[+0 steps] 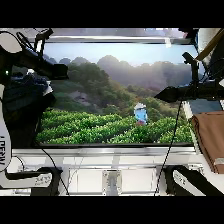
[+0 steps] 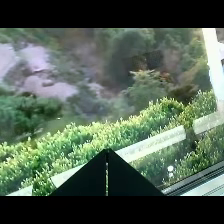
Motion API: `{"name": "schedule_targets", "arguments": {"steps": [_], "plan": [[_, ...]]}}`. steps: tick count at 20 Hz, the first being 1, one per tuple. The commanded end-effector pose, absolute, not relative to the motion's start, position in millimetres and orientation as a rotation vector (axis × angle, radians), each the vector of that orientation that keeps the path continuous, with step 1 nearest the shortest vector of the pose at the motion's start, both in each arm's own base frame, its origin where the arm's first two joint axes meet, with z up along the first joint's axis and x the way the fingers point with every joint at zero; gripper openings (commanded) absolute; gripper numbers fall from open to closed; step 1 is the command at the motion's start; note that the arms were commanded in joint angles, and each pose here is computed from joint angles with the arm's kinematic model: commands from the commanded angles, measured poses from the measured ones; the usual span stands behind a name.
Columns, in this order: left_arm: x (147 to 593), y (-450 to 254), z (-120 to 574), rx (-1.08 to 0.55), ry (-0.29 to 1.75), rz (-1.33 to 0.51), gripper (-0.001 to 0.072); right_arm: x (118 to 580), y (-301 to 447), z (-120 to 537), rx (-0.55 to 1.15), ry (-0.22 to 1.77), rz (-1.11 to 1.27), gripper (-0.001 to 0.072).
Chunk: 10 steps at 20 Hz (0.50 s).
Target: Fold the clothes and pants, and hang the long-sleeved shirts on hangers.
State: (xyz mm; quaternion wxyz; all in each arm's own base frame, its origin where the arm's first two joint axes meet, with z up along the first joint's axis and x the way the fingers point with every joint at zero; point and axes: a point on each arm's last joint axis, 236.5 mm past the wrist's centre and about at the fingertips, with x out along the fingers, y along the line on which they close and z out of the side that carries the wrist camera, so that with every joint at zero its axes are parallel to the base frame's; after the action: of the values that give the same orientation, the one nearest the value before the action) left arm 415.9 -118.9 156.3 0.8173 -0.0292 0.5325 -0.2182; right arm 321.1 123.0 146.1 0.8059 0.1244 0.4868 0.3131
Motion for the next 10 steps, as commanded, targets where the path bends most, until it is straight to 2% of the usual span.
{"name": "schedule_targets", "arguments": {"steps": [1, 10], "plan": [[416.1, -118.9, 155.8, -0.062, 1.136, -0.465, 0.0012, 317.4, 124.1, 145.5, 0.268, 1.057, 0.677, 0.0052], [416.0, -119.0, 155.8, -0.062, 1.136, -0.465, 0.0012, 309.0, 125.6, 143.3, 0.265, 1.089, 0.696, 0.0052]]}}
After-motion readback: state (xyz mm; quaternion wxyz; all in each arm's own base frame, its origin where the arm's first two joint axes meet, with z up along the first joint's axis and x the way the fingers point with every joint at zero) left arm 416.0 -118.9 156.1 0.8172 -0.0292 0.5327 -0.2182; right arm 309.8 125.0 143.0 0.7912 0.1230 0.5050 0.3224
